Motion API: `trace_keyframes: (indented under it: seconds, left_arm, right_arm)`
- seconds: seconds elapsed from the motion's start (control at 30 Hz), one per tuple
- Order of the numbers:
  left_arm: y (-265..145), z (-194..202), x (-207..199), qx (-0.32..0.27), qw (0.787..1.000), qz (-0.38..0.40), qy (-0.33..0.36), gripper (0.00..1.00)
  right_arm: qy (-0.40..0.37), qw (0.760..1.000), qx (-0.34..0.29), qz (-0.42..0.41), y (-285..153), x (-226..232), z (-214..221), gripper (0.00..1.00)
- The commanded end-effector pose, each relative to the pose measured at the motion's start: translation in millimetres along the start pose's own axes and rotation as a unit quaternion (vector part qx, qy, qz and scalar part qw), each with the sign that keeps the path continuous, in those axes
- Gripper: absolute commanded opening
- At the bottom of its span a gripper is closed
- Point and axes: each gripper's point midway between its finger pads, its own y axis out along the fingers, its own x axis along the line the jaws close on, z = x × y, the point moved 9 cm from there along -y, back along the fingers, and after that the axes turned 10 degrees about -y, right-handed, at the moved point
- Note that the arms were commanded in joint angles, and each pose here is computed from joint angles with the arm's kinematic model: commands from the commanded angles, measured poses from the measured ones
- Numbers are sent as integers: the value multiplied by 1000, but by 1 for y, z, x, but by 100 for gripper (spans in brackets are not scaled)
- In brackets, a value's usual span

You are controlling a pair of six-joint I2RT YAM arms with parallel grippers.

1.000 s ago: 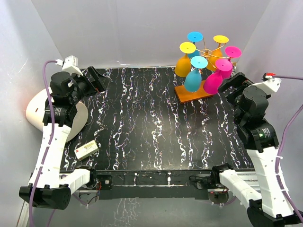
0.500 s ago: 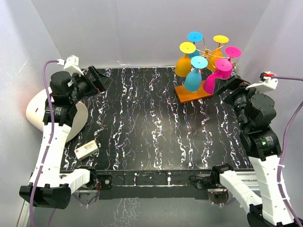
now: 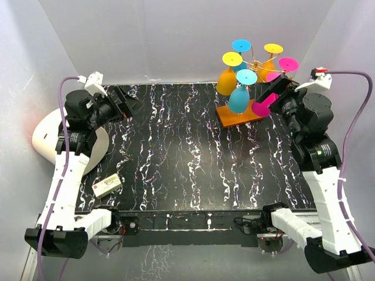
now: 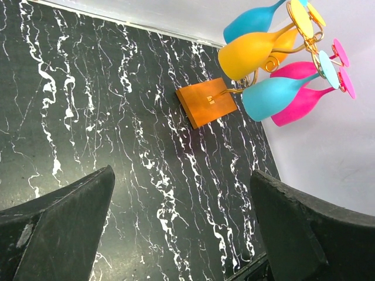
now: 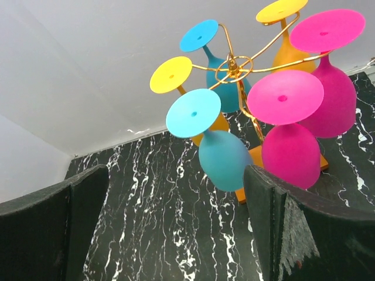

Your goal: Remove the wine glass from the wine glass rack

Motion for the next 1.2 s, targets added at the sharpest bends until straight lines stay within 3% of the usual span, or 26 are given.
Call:
trace_keyframes:
  seconds: [0.0,0.27,0.43,0.8,1.17]
  left_arm:
    - [-6,2,-5,12,1000,24,-4,99]
    - [-5,12,3,35,999,16,-15,99]
    - [-6,17,7,49,999,1,-14,99]
    - [-6,28,18,78,996,-21,-25,99]
    - [-6,30,18,89,995,-19,-27,99]
  right_arm:
    - [17,999,-22,36,12,2,-25,98]
    - [-70,991,-8,116,48,-10,-36,98]
    - [-73,985,4,158,70,-30,-39,98]
    - [93,993,39,63,81,-86,-37,98]
    - [237,970,41,-23,81,-115,-7,77]
